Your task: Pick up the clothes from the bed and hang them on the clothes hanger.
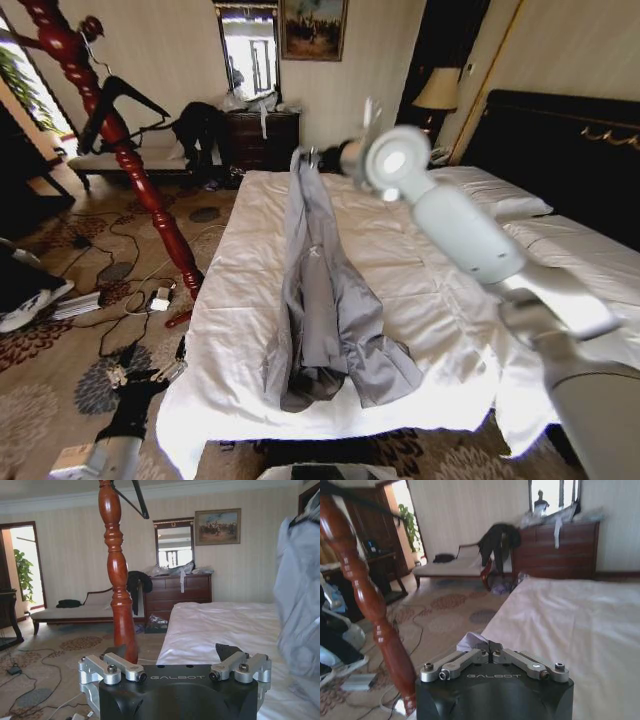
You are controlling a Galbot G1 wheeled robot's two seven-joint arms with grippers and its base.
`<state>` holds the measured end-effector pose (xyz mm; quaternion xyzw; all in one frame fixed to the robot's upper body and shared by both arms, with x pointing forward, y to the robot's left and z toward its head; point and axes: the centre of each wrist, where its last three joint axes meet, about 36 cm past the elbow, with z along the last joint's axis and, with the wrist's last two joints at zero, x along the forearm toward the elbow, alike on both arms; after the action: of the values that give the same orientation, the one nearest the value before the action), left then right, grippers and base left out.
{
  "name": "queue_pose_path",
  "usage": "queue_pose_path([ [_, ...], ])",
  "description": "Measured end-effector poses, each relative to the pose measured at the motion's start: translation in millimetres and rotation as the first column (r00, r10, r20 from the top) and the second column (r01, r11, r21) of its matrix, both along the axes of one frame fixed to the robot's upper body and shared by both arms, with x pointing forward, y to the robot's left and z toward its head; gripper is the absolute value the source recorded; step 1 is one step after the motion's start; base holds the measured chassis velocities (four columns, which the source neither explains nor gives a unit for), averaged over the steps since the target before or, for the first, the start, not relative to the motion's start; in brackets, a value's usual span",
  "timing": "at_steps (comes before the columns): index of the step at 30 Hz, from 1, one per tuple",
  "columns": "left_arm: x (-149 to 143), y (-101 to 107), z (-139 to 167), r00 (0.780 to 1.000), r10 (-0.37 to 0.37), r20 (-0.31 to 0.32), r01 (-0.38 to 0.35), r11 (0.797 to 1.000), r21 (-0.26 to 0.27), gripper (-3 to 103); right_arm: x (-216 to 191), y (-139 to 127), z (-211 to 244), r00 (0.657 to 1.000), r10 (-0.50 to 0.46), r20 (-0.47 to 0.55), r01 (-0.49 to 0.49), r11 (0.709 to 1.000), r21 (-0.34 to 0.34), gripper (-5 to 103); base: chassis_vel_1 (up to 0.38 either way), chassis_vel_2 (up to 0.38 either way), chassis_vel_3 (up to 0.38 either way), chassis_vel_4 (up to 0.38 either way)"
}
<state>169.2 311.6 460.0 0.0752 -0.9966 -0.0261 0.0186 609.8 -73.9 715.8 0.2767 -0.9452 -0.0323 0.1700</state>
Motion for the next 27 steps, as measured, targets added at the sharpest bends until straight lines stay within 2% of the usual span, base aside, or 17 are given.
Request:
queue_pose_path([
  [3,1.1,0.6,-2.1,1.000,0.006,-0.005,-0.006,1.000,-0.002,100,21.9,24.4,-45.5,0.999,-0.009,-0.037,0.008,1.000,-0.023,0,0.000,0.000,0.000,0.000],
  [4,1.4,0.5,-3.7,1.000,0.009,-0.011,-0.009,1.000,-0.004,100,35.2,31.9,-73.2,0.998,-0.025,-0.053,0.022,0.999,-0.049,0,0.000,0.000,0.000,0.000],
  [7,1.4,0.4,-4.9,1.000,0.009,-0.015,-0.009,1.000,-0.005,100,44.7,34.0,-96.1,0.998,-0.041,-0.055,0.037,0.996,-0.078,-3,0.000,0.000,0.000,0.000],
  [9,1.7,0.7,-6.4,1.000,0.009,-0.019,-0.009,1.000,-0.005,100,48.8,34.1,-120.8,0.998,-0.038,-0.051,0.032,0.993,-0.112,8,0.000,0.000,0.000,0.000],
  [12,2.0,1.1,-7.0,1.000,0.007,-0.021,-0.007,1.000,-0.004,100,44.5,34.7,-129.8,0.999,-0.008,-0.049,0.002,0.992,-0.123,13,0.000,0.000,0.000,0.000],
  [14,2.9,0.7,-7.4,1.000,0.002,-0.022,-0.002,1.000,-0.005,100,27.2,37.4,-138.2,0.994,0.086,-0.064,-0.094,0.985,-0.145,24,0.000,0.000,0.000,0.000],
  [15,2.9,0.7,-7.4,1.000,0.002,-0.022,-0.002,1.000,-0.005,100,27.2,37.4,-138.2,0.994,0.086,-0.064,-0.094,0.985,-0.145,24,0.000,0.000,0.000,0.000],
  [16,3.1,0.1,-7.5,1.000,0.000,-0.022,0.000,1.000,-0.005,100,22.1,36.3,-139.7,0.989,0.122,-0.089,-0.134,0.980,-0.146,29,0.000,0.000,0.000,0.000],
  [17,3.2,-0.6,-7.3,1.000,-0.002,-0.022,0.002,1.000,-0.003,100,18.0,33.6,-141.1,0.981,0.145,-0.128,-0.163,0.977,-0.140,34,0.000,0.000,0.000,0.000],
  [19,2.4,-2.0,-5.3,1.000,-0.002,-0.019,0.002,1.000,-0.003,100,19.2,28.6,-142.3,0.981,0.114,-0.160,-0.133,0.984,-0.115,45,0.000,0.000,0.000,0.000],
  [21,1.5,-2.1,-4.9,1.000,-0.001,-0.020,0.001,1.000,-0.003,100,21.3,25.0,-142.1,0.983,0.093,-0.160,-0.111,0.988,-0.108,45,0.000,0.000,0.000,0.000],
  [22,0.4,-1.7,-4.9,1.000,0.000,-0.022,0.000,1.000,-0.001,100,23.2,19.6,-141.6,0.985,0.072,-0.154,-0.089,0.990,-0.106,50,0.000,0.000,0.000,0.000],
  [24,-3.3,-0.4,-5.8,1.000,0.005,-0.024,-0.005,1.000,0.002,100,21.1,-5.4,-145.1,0.991,0.024,-0.129,-0.041,0.991,-0.129,61,0.000,0.000,0.000,0.000],
  [25,-3.3,-0.4,-5.8,1.000,0.005,-0.024,-0.005,1.000,0.002,100,21.1,-5.4,-145.1,0.991,0.024,-0.129,-0.041,0.991,-0.129,61,0.000,0.000,0.000,0.000],
  [27,-5.9,0.0,-8.0,1.000,0.009,-0.028,-0.009,1.000,0.001,100,12.5,-40.1,-160.4,0.992,-0.031,-0.123,0.009,0.984,-0.177,73,0.000,0.000,0.000,0.000],
])
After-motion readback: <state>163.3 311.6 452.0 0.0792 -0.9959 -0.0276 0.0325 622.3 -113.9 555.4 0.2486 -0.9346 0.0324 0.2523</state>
